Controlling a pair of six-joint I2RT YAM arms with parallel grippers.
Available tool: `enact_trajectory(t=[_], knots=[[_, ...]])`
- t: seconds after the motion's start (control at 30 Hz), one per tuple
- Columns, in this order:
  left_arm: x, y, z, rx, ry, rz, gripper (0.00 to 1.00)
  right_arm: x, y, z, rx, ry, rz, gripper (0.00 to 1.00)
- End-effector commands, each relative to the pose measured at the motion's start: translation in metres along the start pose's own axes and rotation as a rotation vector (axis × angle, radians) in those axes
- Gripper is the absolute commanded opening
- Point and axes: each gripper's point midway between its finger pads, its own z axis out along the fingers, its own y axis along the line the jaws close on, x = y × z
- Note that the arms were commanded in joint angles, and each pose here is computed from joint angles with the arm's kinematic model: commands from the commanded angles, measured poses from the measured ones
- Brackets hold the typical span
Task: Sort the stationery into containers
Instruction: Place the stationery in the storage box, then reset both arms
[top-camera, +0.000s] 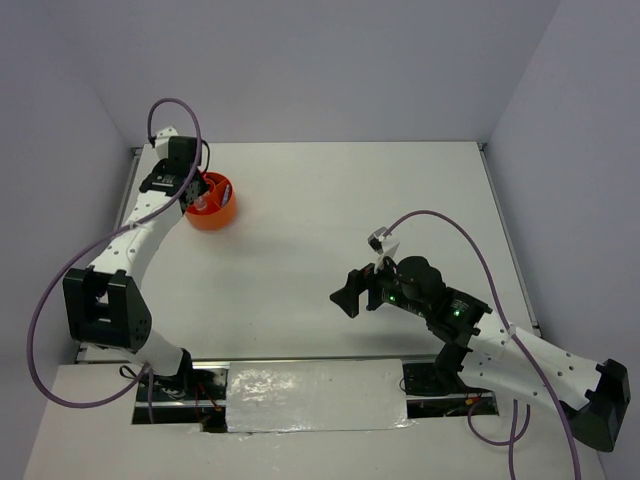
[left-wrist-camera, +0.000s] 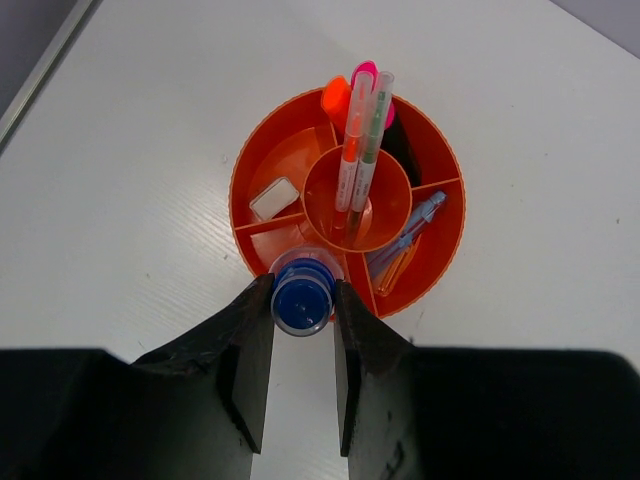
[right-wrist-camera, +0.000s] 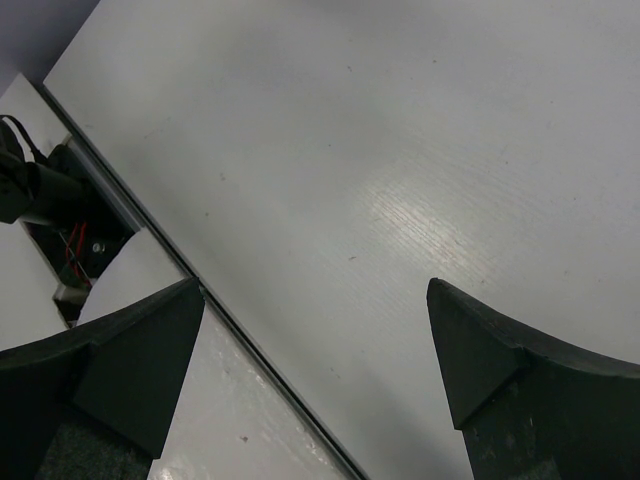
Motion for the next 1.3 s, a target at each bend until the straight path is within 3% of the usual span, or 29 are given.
enact_trajectory(t=[0.0,0.27,0.5,0.63,0.7,0.73,0.77,0.97,1.03,1.2,1.27], knots=[[-0.015,-0.01,0.005,0.046,-0.06,-0.043,0.0,-0.014,0.005,0.0,-0.014,-0.042,-0.017,1.0],[0.001,-0.007,0.017,0.01,-0.024,-0.025,0.0,-0.012,0.003,0.001,-0.013,-0.036,-0.015,1.0],[0.015,-0.002,0.025,-0.01,0.002,-0.012,0.38,-0.01,0.004,0.002,-0.018,-0.031,-0.012,1.0],[0.015,-0.001,0.022,-0.011,0.01,-0.021,0.75,-0.01,0.005,0.0,-0.02,-0.031,-0.013,1.0],[0.007,0.0,0.011,0.0,-0.009,-0.037,0.82,-0.012,0.004,-0.003,-0.015,-0.035,-0.014,1.0],[0.003,0.001,0.006,0.002,-0.017,-0.044,0.93,-0.013,0.004,-0.003,-0.013,-0.036,-0.015,1.0],[0.0,0.004,0.0,0.001,-0.023,-0.045,0.98,-0.016,0.005,-0.005,-0.015,-0.043,-0.016,1.0],[-0.028,0.018,-0.068,0.094,-0.086,-0.049,0.99,-0.051,0.001,-0.031,0.068,-0.127,-0.028,1.0],[-0.037,0.022,-0.105,0.186,-0.123,-0.021,0.99,-0.061,-0.015,-0.047,0.175,-0.149,-0.032,1.0],[-0.034,0.052,-0.17,0.289,-0.193,0.054,0.99,-0.117,-0.027,-0.124,0.34,-0.298,-0.014,1.0],[-0.019,0.067,-0.178,0.278,-0.184,0.096,0.99,-0.142,-0.029,-0.161,0.386,-0.388,-0.01,1.0]])
